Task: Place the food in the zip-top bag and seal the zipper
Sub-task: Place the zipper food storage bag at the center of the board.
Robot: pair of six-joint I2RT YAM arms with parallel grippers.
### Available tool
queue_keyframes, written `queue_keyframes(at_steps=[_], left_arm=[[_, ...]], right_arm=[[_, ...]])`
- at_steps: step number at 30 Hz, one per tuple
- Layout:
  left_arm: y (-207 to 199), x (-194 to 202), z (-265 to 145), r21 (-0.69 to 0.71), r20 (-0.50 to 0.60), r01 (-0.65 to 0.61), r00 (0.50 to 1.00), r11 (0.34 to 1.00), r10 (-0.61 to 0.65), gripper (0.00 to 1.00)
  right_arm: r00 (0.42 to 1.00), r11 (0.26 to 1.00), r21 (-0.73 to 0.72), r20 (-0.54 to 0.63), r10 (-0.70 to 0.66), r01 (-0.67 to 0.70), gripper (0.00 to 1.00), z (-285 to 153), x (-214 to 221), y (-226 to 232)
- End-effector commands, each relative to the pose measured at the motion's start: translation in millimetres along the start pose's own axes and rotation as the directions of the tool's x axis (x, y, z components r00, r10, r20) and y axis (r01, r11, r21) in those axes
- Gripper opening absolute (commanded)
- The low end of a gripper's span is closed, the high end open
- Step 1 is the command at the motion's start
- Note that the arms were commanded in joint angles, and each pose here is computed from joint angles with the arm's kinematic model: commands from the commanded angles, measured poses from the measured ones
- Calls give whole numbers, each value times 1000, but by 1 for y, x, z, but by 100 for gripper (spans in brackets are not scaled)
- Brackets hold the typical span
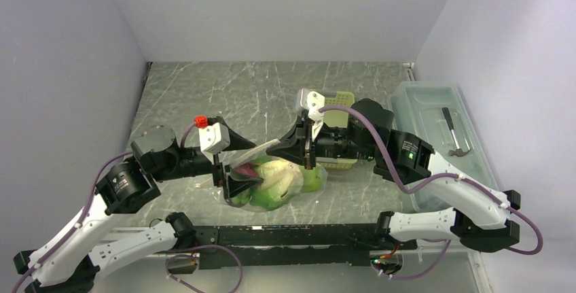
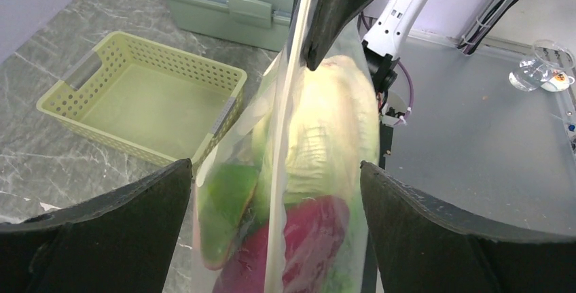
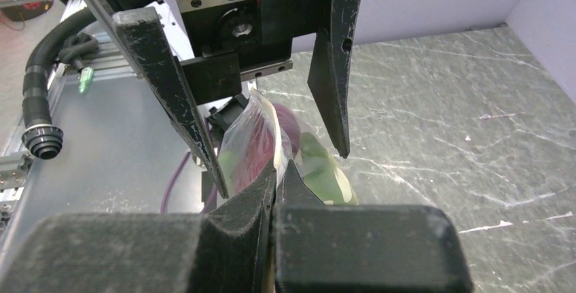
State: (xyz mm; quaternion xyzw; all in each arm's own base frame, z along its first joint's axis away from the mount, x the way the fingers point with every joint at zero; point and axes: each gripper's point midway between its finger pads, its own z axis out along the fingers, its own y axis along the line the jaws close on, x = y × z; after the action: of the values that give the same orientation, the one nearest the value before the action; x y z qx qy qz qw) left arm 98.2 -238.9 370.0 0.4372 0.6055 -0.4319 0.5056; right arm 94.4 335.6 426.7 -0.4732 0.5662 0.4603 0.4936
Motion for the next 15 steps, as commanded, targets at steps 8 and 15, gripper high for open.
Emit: queue_keyframes(at_steps=[8,15], left_arm=[[-5,-11,0,28,61,-11,998,1000,10,60],[-7,-7,8,66,26,-8,1000,998,7,5]], right_arm=[[988,999,-24,153,-29,33,0,-9,-45,8],[987,999,-5,159,-31,33,0,-13,-45,6]])
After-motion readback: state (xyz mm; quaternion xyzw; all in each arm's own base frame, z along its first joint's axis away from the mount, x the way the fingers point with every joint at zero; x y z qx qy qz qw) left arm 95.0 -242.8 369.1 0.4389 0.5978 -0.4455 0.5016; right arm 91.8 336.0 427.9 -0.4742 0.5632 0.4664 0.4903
